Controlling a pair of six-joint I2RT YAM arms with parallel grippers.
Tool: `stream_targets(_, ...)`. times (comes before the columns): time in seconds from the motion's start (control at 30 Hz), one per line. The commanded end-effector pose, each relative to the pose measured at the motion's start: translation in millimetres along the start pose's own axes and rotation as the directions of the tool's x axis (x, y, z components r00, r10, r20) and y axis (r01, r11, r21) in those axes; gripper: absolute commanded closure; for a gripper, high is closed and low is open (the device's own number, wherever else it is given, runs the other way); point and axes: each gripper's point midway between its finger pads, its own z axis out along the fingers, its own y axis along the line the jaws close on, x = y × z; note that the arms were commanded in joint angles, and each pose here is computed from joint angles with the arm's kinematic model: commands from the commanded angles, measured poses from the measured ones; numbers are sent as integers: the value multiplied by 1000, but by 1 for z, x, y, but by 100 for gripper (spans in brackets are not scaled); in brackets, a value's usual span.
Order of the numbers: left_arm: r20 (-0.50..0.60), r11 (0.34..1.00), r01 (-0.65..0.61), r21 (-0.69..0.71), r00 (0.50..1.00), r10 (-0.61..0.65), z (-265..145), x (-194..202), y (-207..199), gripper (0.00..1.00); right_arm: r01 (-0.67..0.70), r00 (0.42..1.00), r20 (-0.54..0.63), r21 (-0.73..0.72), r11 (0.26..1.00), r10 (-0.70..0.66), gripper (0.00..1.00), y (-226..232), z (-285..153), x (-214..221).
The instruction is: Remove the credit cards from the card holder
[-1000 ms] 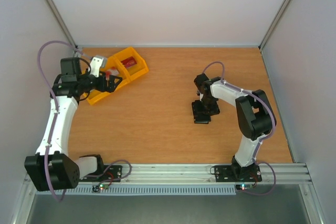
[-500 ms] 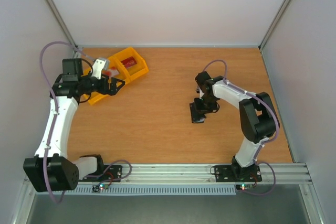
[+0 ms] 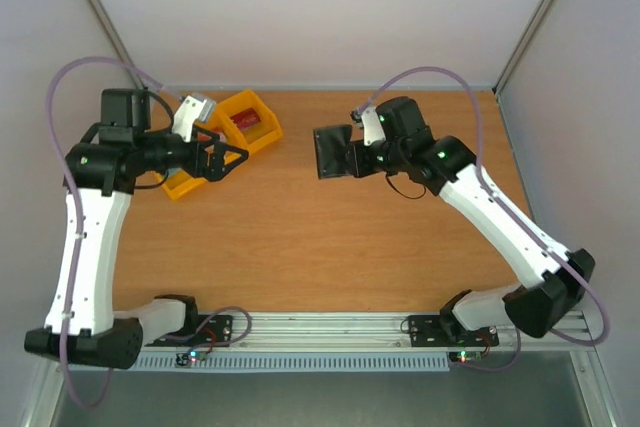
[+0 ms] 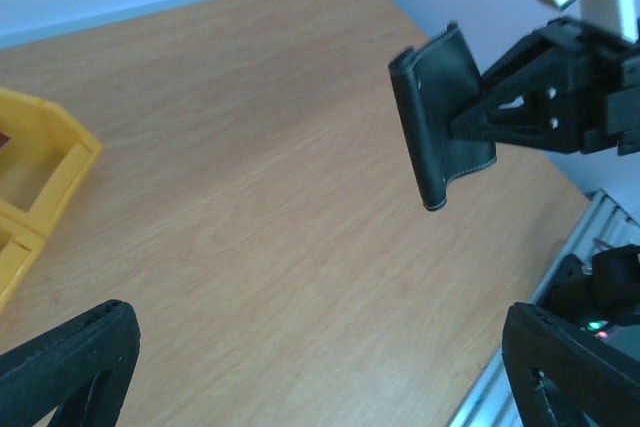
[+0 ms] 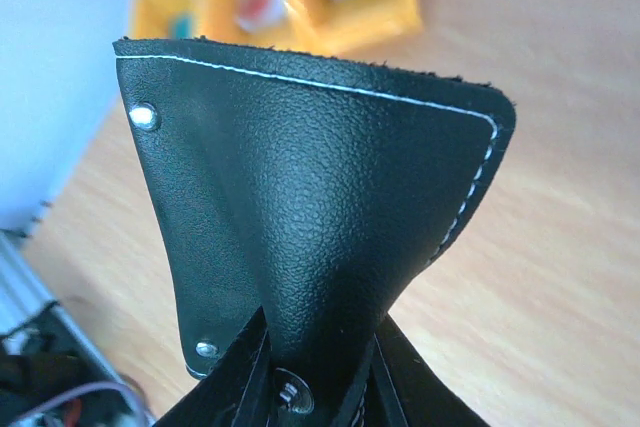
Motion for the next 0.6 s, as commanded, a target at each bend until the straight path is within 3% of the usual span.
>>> stream_targets(0.0, 63, 993, -20, 117, 998, 13, -19, 0, -53, 1, 108, 980, 184, -164, 981, -77, 93, 64, -34, -36)
stream_targets(0.1, 117, 974, -148, 173, 985, 128, -2, 5, -81, 1, 171, 956, 276, -230, 958, -104, 93, 98, -51, -48)
stream_targets(0.37, 250, 952, -203, 228, 957, 145, 23, -5, -100, 1, 276, 916, 376, -337, 900, -139, 94, 152, -74, -51)
stream_targets(0.5, 268, 954, -170, 245, 958, 102, 35, -13, -96, 7, 339, 901, 390, -363, 868, -190, 94, 169, -69, -43)
stream_targets(0.57, 261, 954, -161, 253, 961, 93, 41, -14, -94, 15, 371, 894, 394, -389, 843, -212, 93, 176, -68, -39)
